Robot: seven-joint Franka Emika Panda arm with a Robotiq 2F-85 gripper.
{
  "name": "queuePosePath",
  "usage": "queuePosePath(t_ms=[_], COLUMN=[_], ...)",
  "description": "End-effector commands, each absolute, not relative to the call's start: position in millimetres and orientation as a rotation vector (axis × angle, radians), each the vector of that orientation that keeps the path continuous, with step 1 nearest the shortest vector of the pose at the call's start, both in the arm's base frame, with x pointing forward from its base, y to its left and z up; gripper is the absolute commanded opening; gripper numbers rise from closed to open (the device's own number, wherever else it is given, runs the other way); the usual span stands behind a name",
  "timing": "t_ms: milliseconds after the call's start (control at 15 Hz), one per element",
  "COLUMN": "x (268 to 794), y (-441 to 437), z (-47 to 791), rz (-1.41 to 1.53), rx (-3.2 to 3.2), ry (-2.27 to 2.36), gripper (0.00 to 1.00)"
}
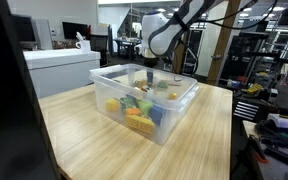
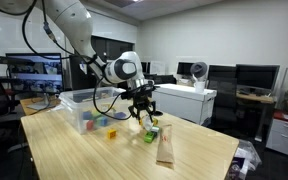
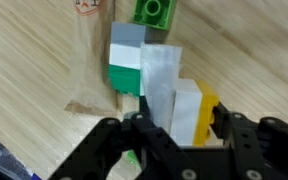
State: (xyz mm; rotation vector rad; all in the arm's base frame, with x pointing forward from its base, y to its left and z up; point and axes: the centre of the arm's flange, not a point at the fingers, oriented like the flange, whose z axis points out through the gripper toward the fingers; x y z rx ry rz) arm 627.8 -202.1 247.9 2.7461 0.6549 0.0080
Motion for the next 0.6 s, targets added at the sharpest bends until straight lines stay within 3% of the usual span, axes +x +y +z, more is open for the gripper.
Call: queuePosePath(t_ms=[0, 200, 533], x=[627.6, 632.6, 629.8], y=[-194.4, -185.1, -120.8], z=[285.4, 320.2, 413.1], rz=[-0.027, 0.002, 0.297], rx=[2.755, 2.775, 2.813], ry=[0.646, 0.644, 0.766], gripper=[0.33, 0.33, 0.33])
